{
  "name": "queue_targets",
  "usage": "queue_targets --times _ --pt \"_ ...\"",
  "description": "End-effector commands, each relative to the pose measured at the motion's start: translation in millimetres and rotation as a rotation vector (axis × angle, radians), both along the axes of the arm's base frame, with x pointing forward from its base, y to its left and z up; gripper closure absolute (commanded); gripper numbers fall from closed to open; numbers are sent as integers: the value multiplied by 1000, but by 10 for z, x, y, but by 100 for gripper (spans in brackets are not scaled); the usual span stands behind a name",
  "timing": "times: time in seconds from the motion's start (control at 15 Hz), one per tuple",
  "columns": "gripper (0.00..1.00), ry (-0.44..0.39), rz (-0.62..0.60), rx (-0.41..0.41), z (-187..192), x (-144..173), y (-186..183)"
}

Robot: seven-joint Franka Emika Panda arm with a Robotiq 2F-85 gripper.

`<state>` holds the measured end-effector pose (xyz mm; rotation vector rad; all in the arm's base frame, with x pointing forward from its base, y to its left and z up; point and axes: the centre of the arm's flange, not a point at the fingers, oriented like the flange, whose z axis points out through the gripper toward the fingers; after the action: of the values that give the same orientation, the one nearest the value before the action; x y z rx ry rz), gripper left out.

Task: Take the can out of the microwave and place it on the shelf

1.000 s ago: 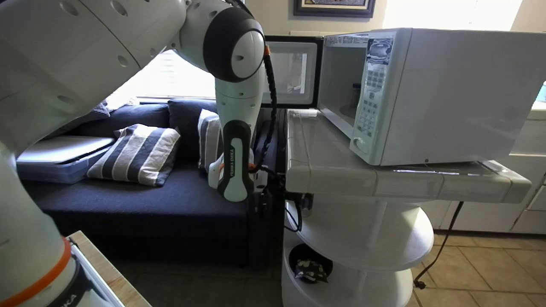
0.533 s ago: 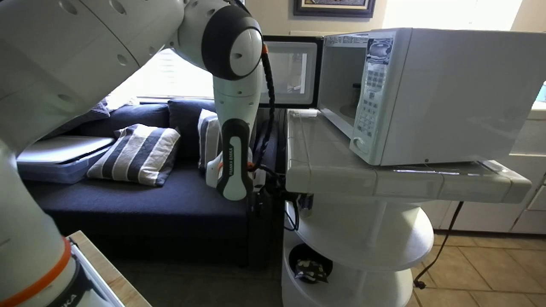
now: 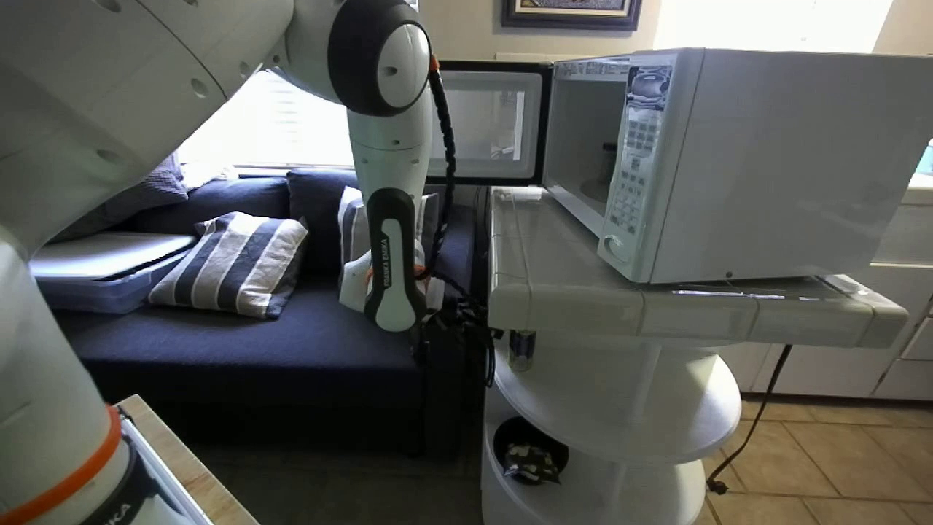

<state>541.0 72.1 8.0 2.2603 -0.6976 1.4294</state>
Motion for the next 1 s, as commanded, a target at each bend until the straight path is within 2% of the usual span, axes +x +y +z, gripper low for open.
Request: queue_targets --times 0.0,0.33,0.53,0.8,0.93 --pt "0 90 -22 68 157 -150 53" --pt "0 198 -39 132 392 -369 186" --pt "0 223 -30 159 632 -554 276" --pt "0 254 20 205 1007 -824 426" --pt "0 301 82 241 1211 -1011 462"
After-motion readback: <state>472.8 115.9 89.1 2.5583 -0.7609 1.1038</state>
